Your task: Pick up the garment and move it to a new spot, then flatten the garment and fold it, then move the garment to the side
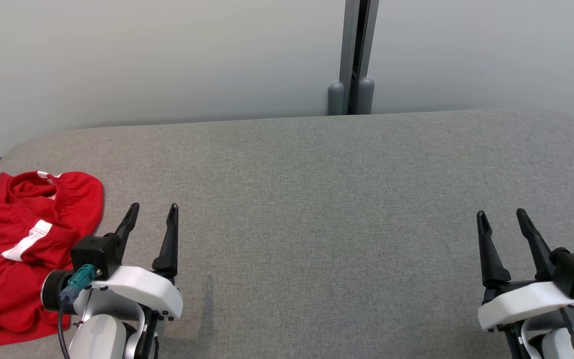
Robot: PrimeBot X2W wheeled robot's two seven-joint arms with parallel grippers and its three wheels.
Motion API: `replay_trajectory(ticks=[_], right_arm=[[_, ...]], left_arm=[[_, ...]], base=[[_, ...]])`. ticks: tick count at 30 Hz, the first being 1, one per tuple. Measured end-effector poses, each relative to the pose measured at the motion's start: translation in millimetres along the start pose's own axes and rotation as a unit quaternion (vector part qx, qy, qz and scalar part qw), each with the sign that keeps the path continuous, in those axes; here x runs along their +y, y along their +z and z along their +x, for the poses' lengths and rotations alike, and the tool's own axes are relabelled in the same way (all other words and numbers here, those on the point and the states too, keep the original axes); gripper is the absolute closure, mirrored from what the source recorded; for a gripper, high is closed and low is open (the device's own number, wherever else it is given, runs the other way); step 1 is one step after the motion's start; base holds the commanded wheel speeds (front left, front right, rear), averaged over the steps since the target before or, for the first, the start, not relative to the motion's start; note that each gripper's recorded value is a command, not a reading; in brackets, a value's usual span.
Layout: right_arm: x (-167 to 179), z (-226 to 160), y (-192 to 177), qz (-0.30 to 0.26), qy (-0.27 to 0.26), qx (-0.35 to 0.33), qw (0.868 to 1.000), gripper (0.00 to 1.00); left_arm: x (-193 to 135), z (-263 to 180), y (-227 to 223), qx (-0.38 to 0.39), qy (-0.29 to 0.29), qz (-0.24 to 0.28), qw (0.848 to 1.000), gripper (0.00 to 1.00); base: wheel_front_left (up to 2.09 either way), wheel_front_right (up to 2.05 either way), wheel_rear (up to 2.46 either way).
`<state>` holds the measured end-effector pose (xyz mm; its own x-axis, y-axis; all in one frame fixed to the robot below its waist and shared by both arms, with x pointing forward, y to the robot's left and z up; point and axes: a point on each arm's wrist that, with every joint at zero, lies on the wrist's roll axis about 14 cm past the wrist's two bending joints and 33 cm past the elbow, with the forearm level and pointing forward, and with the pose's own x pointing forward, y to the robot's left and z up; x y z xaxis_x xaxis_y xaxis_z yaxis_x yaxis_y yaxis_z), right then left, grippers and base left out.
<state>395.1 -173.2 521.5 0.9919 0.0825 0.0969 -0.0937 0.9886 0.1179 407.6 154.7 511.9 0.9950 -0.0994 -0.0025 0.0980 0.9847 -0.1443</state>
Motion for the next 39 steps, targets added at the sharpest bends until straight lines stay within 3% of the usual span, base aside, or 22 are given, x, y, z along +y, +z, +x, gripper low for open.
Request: replay_trajectory(ticks=[11,30,39], right_arm=[[9.2,-1.2,2.4,-0.019,0.014,-0.014,1.000,0.00],[12.1,1.2,1.3,-0.014,0.017,-0.013,1.000,0.00],[54.0,17.3,-0.9,-0.010,0.078,-0.014,0.997,0.00]], left_arm=[[5.1,-2.6,-1.5,0.004,0.007,0.023,1.000,0.00],[9.2,-7.5,-4.3,0.006,0.014,0.014,1.000,0.00],[41.3,-22.1,1.5,-0.005,0.062,0.012,0.998,0.00]], base=[[0.00,0.00,0.00],[0.00,0.00,0.00],[0.00,0.00,0.00]])
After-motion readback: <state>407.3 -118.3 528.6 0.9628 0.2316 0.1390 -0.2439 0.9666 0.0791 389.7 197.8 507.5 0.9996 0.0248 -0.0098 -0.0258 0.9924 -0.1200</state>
